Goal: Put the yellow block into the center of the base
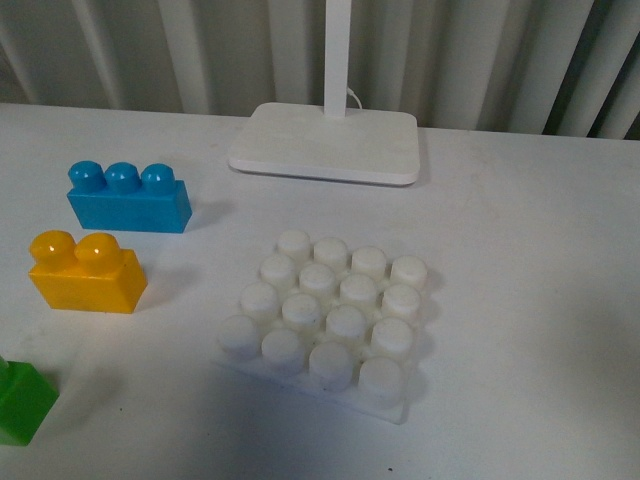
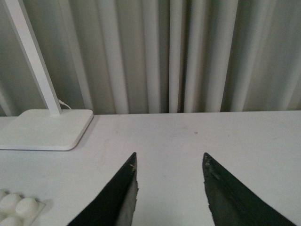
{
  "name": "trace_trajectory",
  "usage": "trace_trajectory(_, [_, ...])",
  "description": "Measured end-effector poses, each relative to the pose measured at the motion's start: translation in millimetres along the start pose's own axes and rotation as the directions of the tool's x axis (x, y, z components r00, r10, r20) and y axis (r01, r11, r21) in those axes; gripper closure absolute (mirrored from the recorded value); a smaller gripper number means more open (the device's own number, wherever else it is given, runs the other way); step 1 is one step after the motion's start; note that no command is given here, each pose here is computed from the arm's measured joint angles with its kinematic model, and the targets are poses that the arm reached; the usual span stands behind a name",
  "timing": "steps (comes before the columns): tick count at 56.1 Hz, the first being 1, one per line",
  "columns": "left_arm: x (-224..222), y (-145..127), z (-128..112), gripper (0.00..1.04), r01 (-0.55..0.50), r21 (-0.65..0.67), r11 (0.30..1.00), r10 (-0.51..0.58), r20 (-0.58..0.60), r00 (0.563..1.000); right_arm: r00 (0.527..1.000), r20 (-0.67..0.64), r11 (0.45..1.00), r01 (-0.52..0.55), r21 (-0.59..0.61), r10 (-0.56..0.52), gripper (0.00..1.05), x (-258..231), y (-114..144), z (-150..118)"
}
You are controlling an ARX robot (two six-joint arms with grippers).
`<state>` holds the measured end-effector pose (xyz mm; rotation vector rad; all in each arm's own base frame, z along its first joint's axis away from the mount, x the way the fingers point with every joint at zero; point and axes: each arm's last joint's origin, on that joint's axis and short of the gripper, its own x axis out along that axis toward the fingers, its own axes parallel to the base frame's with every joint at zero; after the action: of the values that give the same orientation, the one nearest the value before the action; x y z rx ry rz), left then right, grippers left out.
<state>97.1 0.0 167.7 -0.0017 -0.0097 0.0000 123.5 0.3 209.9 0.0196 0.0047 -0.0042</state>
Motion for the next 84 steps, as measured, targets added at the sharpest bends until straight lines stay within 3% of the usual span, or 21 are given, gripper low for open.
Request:
trace_trajectory(12, [0.0, 0.0, 0.0, 0.06, 0.0, 0.0, 1.0, 0.0, 0.0, 1.0, 1.0, 0.002, 1.0, -0.005, -0.016, 0.005, 1.04, -6.5, -0.4, -17.1])
trace_trajectory(37, [0.0, 0.0, 0.0, 0.06, 0.0, 0.0, 1.0, 0.0, 0.0, 1.0, 1.0, -0.009, 1.0, -0.006, -0.016, 0.006, 1.04, -24.5, -1.1, -45.2])
trace_trajectory(57, [0.0, 0.0, 0.0, 0.06, 0.0, 0.0, 1.0, 0.0, 0.0, 1.0, 1.0, 0.007, 1.0, -0.007, -0.016, 0.007, 1.04, -25.7, -1.1, -44.7])
trace_trajectory(78, [0.0, 0.0, 0.0, 0.06, 0.0, 0.0, 1.0, 0.0, 0.0, 1.0, 1.0, 0.007, 1.0, -0.006, -0.018, 0.007, 0.39, -25.7, -1.1, -44.7])
trace_trajectory(84, [5.5, 0.1, 3.4, 0.06, -0.018, -0.036, 0.999, 0.014, -0.091, 0.996, 1.0, 0.007, 1.0, -0.006, -0.018, 0.007, 0.21, -25.7, -1.1, -44.7])
